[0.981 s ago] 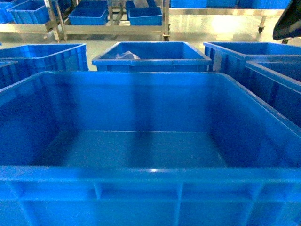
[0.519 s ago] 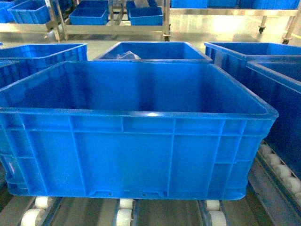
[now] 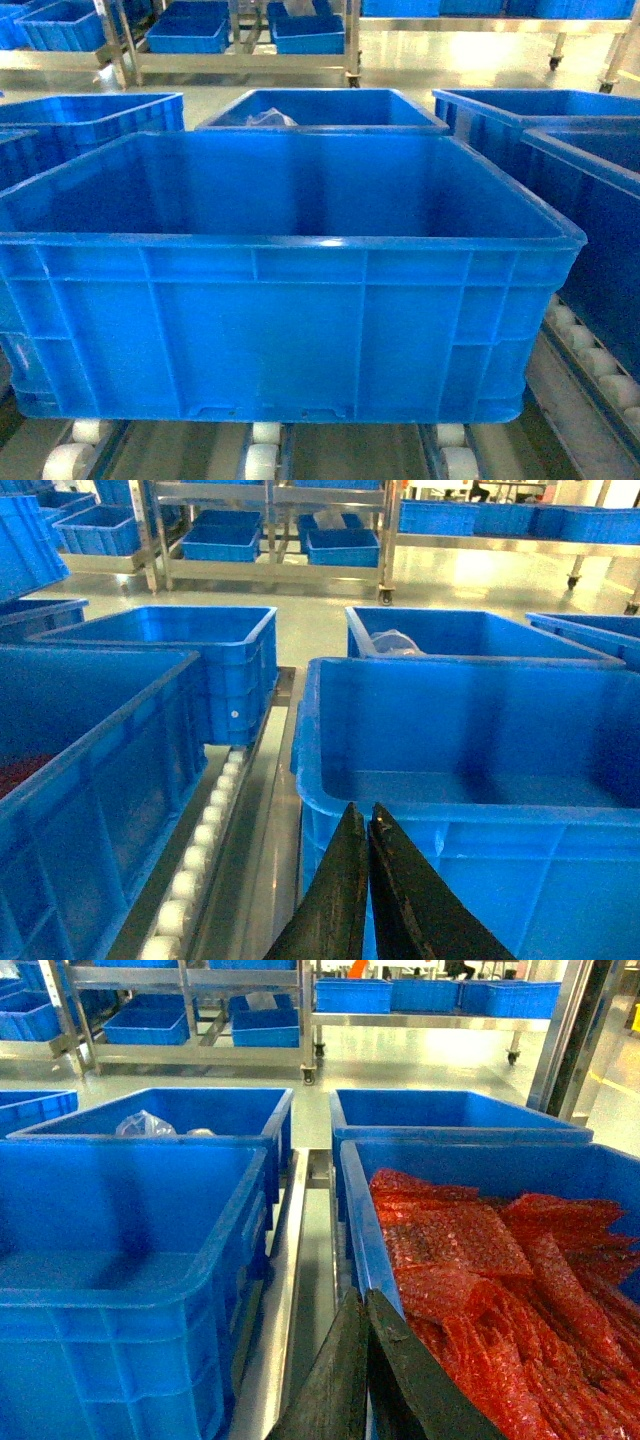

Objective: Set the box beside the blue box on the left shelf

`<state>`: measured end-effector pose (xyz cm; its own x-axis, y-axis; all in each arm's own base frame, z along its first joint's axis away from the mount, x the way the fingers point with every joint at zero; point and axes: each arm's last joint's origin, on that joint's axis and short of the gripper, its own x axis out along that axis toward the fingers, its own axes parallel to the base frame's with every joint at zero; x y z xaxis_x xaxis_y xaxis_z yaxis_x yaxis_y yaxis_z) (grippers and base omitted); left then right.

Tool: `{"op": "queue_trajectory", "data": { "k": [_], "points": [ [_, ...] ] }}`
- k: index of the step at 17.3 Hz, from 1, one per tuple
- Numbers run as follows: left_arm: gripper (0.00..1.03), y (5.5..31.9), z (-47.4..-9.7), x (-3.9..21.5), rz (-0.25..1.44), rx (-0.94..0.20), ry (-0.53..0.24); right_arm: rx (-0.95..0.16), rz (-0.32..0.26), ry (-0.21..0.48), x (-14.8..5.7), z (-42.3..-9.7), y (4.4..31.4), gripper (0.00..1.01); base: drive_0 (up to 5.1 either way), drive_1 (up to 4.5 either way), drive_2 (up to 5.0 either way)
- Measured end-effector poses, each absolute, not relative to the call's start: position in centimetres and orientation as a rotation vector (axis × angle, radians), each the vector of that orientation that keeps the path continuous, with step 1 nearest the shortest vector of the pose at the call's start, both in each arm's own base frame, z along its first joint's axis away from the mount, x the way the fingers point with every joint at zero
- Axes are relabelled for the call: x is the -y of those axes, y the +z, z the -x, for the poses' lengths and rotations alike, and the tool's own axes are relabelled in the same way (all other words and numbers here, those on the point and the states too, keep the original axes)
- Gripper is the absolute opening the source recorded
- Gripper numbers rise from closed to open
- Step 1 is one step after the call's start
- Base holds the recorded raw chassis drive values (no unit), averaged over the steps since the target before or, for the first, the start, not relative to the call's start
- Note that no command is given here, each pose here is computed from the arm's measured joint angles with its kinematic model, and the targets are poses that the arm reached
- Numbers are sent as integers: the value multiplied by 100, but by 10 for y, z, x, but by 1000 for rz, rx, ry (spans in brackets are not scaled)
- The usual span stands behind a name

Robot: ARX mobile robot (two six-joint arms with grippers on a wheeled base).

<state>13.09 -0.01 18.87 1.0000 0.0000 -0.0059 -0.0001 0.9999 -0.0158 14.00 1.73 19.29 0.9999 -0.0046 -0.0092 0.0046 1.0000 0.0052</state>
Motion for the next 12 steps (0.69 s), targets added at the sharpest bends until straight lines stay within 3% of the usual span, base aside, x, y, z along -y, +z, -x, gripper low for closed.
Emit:
{"op": "queue_trajectory", "data": {
  "k": [4,5,12],
  "points": [
    [2,179,-121,0,15,-5,-1,-9,-5,8,-2,-128,181,2,0,0,0],
    [2,177,-119,0,15,-3,2,-7,-6,-22,1,-125,179,2,0,0,0],
    [2,171,-109,0,14,14,-1,14,-5,0,0,-112,171,2,0,0,0]
  ]
}}
